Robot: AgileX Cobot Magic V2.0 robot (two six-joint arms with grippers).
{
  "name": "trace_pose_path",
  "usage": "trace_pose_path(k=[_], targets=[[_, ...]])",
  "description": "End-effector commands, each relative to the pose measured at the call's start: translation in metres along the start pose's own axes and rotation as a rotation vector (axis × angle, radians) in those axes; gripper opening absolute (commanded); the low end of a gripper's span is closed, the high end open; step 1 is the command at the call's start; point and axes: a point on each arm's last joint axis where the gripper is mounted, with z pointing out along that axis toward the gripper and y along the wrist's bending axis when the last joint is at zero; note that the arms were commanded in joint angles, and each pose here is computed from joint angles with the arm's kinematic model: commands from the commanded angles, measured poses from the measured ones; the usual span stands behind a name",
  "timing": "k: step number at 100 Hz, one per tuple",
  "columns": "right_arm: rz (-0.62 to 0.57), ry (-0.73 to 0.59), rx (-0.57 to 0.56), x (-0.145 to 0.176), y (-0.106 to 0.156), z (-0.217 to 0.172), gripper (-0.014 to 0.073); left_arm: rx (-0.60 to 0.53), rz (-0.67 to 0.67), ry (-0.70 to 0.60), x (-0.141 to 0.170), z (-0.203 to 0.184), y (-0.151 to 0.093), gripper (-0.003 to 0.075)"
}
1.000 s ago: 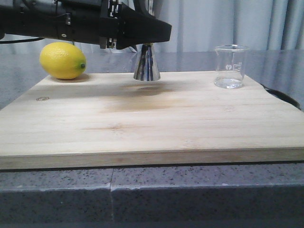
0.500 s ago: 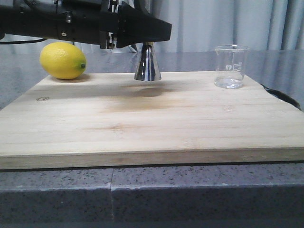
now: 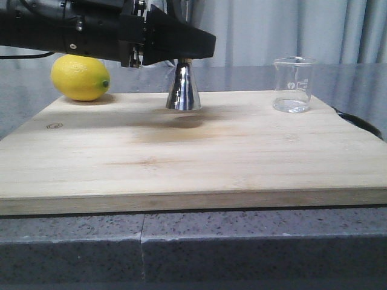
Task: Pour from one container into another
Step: 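Lower the filled jigger onto the board with the left gripper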
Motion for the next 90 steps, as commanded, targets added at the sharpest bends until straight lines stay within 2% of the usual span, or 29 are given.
trace_pose_path(k=[1, 32, 62, 90], targets=[[-0.024, -0.096, -0.01, -0.015, 0.0, -0.004, 0.0586, 0.083, 0.048, -0.134, -0.036, -0.005, -0.021, 0.0222], [-0.03, -0.096, -0.009, -0.015, 0.0, -0.004, 0.0586, 0.09, 0.045, -0.105, -0.028, -0.009, -0.029, 0.0222], [-0.03, -0.096, -0.009, -0.015, 0.0, -0.004, 0.0586, 0.078, 0.164, -0.117, -0.027, -0.009, -0.029, 0.0222], [-0.031, -0.096, -0.008, -0.015, 0.0, -0.004, 0.0586, 0.037, 0.167, -0.149, -0.026, -0.007, -0.023, 0.0222]])
